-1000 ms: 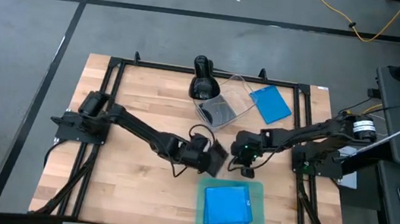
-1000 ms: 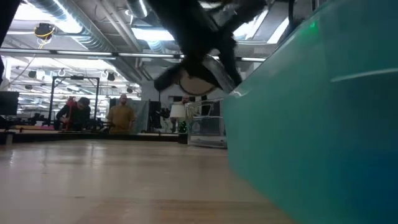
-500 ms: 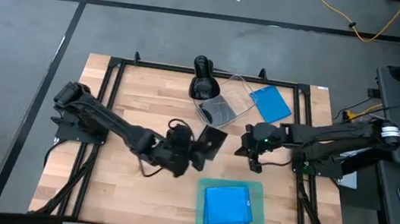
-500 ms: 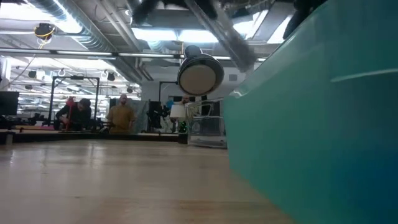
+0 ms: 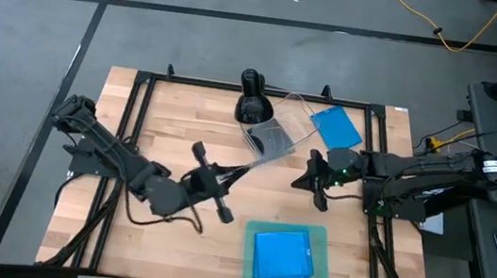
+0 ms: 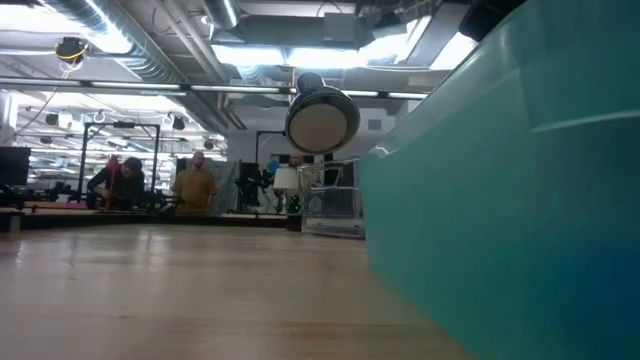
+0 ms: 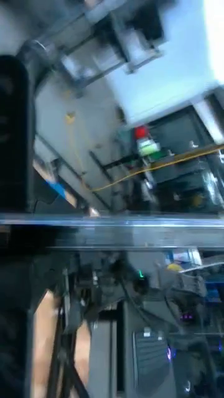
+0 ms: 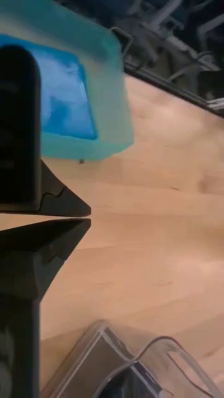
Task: Pick & place jewel cases by type
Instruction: Put the black CD case into the transparent bin
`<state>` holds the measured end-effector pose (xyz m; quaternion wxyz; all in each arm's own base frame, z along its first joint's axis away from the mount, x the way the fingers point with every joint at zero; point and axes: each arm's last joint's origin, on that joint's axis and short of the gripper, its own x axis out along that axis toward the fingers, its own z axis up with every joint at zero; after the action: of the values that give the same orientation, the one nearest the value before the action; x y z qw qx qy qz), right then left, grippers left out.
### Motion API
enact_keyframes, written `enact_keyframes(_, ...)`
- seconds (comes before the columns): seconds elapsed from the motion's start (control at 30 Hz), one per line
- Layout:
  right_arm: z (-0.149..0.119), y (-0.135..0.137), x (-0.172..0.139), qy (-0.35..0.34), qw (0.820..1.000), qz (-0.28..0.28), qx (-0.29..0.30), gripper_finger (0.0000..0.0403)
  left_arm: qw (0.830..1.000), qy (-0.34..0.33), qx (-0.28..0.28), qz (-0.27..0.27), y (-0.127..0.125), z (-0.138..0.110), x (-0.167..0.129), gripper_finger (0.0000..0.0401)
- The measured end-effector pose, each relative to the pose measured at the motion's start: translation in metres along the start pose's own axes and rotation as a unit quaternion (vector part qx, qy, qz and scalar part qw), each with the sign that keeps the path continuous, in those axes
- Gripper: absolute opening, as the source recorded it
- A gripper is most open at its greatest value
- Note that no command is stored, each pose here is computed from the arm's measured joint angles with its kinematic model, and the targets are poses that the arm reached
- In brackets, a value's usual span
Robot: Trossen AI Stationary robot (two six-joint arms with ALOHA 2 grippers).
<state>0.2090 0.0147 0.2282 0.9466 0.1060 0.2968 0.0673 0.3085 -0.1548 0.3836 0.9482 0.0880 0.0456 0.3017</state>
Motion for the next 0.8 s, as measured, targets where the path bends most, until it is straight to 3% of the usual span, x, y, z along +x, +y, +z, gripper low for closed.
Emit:
enact_keyframes(0.23,0.007,0.001,0.000,-0.034,0.997,0.009,0.067,0.0006,0.985,-0.052,0.161,0.021,0.000,0.036,-0.029,0.0010)
enact_keyframes(0.43,0.009,0.002,-0.001,-0.043,0.995,0.012,0.089,0.0016,0.943,-0.060,0.326,0.015,-0.004,0.051,-0.053,0.0010)
enact_keyframes(0.8,0.009,0.002,-0.001,-0.043,0.995,0.012,0.093,0.0006,0.883,-0.105,0.457,-0.035,-0.007,0.063,-0.069,0.0009)
